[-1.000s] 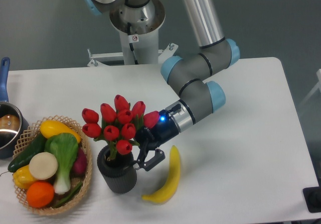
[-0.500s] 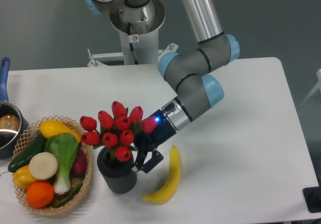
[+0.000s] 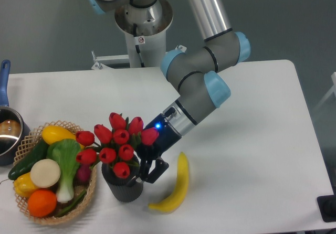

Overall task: Insert the flowers into the vase
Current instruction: 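Adjust and push the tulip stems deeper into the vase, then open the gripper to release the tulips and lift away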

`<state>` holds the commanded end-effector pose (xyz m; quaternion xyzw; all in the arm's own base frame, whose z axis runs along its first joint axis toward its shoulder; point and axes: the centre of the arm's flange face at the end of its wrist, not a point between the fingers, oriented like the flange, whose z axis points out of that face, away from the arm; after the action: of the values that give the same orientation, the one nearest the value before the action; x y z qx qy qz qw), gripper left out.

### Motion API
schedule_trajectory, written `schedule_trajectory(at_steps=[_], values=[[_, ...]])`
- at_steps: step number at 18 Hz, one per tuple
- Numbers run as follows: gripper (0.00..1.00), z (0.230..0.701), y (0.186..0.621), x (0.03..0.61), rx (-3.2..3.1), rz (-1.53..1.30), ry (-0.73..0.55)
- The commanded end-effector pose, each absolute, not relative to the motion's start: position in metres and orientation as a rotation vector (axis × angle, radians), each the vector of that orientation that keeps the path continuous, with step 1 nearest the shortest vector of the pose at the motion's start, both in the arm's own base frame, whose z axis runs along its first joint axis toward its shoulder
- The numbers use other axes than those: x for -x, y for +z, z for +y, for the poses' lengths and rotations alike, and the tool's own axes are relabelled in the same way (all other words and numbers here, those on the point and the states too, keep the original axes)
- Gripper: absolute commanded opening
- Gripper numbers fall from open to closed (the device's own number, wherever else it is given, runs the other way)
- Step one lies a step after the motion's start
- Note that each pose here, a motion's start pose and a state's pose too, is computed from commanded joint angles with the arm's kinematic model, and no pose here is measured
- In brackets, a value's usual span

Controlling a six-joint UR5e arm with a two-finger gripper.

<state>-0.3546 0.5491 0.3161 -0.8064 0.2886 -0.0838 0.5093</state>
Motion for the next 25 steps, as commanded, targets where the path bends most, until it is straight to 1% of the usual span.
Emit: schedule_trajectory(at_steps=[3,7,12,16,23,25], values=[[0.99,0.547,0.319,0.349,2.006,0.69,-0.182],[0.99,0.548,0.329,0.34,2.041,0.644,-0.202],[0.99,0.548,0.339,0.336,2.142,0.621,-0.154],[0.99,0.543,0.338,0.332,2.181,0.61,-0.141],[1.0,0.537,0.338,0.325,2.262,0.624,-0.083],[1.0,0.535,0.34,0.32,2.27,0.607,-0.092]])
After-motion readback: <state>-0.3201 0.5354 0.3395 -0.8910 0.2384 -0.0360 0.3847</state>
